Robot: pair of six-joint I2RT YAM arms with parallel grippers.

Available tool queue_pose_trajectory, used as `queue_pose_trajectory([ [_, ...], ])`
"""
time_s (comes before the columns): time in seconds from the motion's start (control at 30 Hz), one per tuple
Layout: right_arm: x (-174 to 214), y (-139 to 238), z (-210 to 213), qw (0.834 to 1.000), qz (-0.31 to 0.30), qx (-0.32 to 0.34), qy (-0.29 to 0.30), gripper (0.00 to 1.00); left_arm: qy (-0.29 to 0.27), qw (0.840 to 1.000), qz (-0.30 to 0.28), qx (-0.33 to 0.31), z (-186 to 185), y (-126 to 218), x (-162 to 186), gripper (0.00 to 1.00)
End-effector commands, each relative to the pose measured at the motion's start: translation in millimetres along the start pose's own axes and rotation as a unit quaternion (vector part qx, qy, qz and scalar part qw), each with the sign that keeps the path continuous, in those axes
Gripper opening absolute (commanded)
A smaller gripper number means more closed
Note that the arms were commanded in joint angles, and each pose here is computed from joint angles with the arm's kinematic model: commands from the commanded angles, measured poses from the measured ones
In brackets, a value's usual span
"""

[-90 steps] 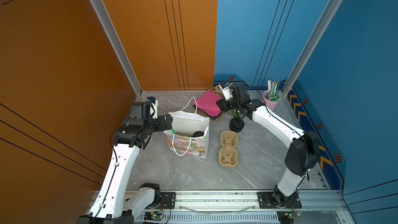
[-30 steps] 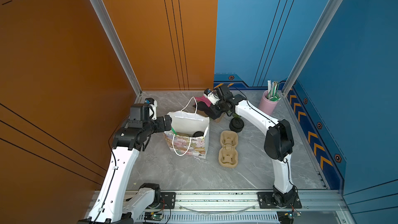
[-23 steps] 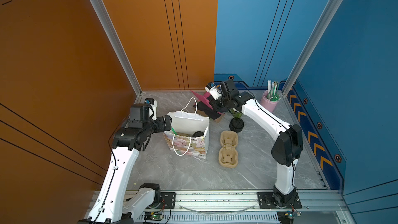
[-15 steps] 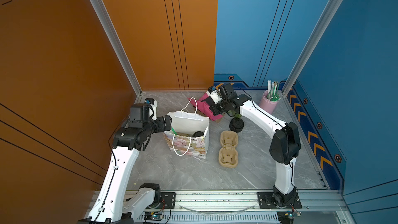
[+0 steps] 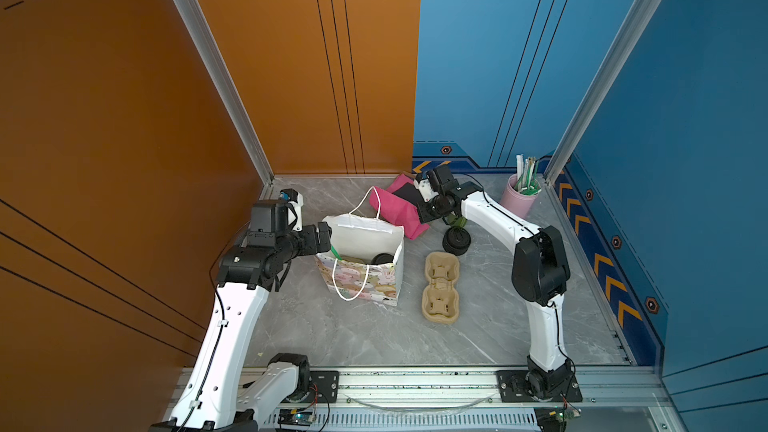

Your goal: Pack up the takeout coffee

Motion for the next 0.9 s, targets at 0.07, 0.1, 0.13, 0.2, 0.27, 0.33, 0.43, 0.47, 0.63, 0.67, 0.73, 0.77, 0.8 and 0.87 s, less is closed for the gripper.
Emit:
queue_pose_trajectory([
  [0.07, 16, -7, -18, 0.998, 0.043, 0.044, -0.015, 0.08, 0.006, 1.0, 0.007, -0.004, 1, -4, 2, 0.98],
  [0.1, 18, -7, -19, 0.998, 0.046, 0.045, -0.016, 0.08, 0.005, 1.0, 0.008, -0.003, 1, -4, 2, 0.98],
  [0.13, 18, -7, -21, 0.998, 0.048, 0.049, -0.017, 0.09, 0.005, 1.0, 0.007, -0.002, 1, -5, 1, 0.98],
  [0.2, 18, -7, -23, 0.997, 0.05, 0.05, -0.019, 0.1, 0.005, 1.0, 0.007, -0.002, 0, -5, 1, 0.98],
  [0.27, 16, -3, -22, 0.997, 0.047, 0.049, -0.022, 0.15, 0.005, 1.0, 0.006, -0.001, -1, -5, 0, 0.98],
  [0.33, 12, 1, -21, 0.998, 0.044, 0.047, -0.023, 0.22, 0.004, 1.0, 0.006, 0.0, -1, -5, 0, 0.98],
  [0.43, 6, 12, -18, 0.998, 0.036, 0.044, -0.019, 0.31, 0.003, 1.0, 0.006, -0.001, -1, -5, 1, 0.98],
  [0.47, 4, 15, -17, 0.998, 0.032, 0.043, -0.018, 0.34, 0.003, 1.0, 0.006, -0.001, -1, -5, 0, 0.98],
  [0.63, -6, 37, -11, 0.999, 0.009, 0.034, -0.008, 0.47, 0.002, 1.0, 0.005, -0.001, -2, -4, 0, 0.98],
  [0.67, -6, 37, -8, 1.0, 0.01, 0.027, -0.003, 0.5, 0.003, 1.0, 0.005, -0.002, -1, -4, -1, 0.98],
  [0.73, -12, 55, 5, 1.0, -0.008, 0.013, 0.02, 0.57, 0.002, 1.0, 0.004, -0.001, -1, -4, -1, 0.98],
  [0.77, -11, 58, 10, 0.999, -0.008, 0.01, 0.034, 0.6, 0.002, 1.0, 0.004, -0.001, -1, -4, -1, 0.98],
  [0.8, -10, 60, 16, 0.999, -0.012, 0.01, 0.051, 0.62, 0.001, 1.0, 0.003, -0.002, -1, -3, -1, 0.98],
  [0.87, -7, 62, 26, 0.997, -0.013, 0.012, 0.081, 0.67, 0.001, 1.0, 0.003, -0.004, -1, -3, -1, 0.98],
])
Point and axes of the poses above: each gripper's point midway between its finger pads, its own y axis back along the fingers, its own z axis along the line the jaws close on, x = y × z, the point moved 3 cm from there along y, back along the fingers, and after that the axes turned 9 degrees about -y, right-handed, at the moved point
